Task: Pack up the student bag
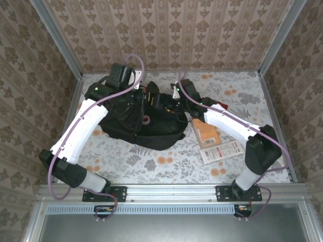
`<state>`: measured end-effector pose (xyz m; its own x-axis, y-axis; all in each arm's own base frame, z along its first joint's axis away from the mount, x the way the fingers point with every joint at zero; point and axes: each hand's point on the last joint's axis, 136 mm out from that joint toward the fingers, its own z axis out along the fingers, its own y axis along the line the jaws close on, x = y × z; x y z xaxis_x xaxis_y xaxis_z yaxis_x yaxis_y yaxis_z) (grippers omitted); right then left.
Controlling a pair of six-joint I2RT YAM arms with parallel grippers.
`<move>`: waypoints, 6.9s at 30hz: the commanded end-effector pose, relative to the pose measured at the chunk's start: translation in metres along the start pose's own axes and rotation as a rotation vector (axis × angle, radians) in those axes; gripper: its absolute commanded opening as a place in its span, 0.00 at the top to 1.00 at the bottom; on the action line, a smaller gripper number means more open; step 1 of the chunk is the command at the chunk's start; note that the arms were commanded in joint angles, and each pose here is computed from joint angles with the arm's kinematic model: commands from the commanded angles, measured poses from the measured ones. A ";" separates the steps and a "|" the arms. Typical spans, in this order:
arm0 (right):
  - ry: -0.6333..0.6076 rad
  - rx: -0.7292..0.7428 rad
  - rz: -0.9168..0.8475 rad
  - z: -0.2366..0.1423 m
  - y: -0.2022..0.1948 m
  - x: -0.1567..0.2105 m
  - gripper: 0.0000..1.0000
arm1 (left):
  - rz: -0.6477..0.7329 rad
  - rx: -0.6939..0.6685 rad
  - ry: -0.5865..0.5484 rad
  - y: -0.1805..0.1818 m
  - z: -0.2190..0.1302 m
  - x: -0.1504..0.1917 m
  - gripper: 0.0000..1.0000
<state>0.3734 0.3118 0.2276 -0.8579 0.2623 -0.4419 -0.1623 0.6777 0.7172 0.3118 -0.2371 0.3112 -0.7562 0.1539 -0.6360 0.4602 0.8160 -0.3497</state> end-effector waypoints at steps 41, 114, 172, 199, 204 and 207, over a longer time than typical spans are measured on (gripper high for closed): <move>0.068 0.509 0.410 -0.041 -0.362 -0.112 0.00 | 0.014 0.136 -0.027 -0.025 -0.002 0.001 1.00; 0.180 0.264 0.457 -0.037 -0.287 -0.011 0.96 | 0.039 0.126 -0.045 -0.026 -0.002 -0.003 1.00; 0.239 -0.098 0.481 0.115 0.036 0.026 1.00 | 0.011 0.105 -0.223 -0.021 -0.062 -0.043 1.00; 0.206 0.033 -0.016 0.057 0.029 0.042 0.26 | -0.091 -0.048 -0.295 0.032 -0.086 -0.018 1.00; 0.201 0.031 -0.137 0.032 0.029 0.037 0.25 | -0.119 -0.066 -0.284 0.041 -0.085 -0.001 1.00; 0.150 0.069 -0.227 0.009 0.027 0.025 0.26 | -0.127 -0.068 -0.275 0.043 -0.084 0.009 1.00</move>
<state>0.3573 0.3691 0.2247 -0.9095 0.0721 -0.4095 -0.2488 0.6947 0.6749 0.2838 -0.1584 0.3272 -0.7119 -0.0473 -0.7007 0.3246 0.8626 -0.3881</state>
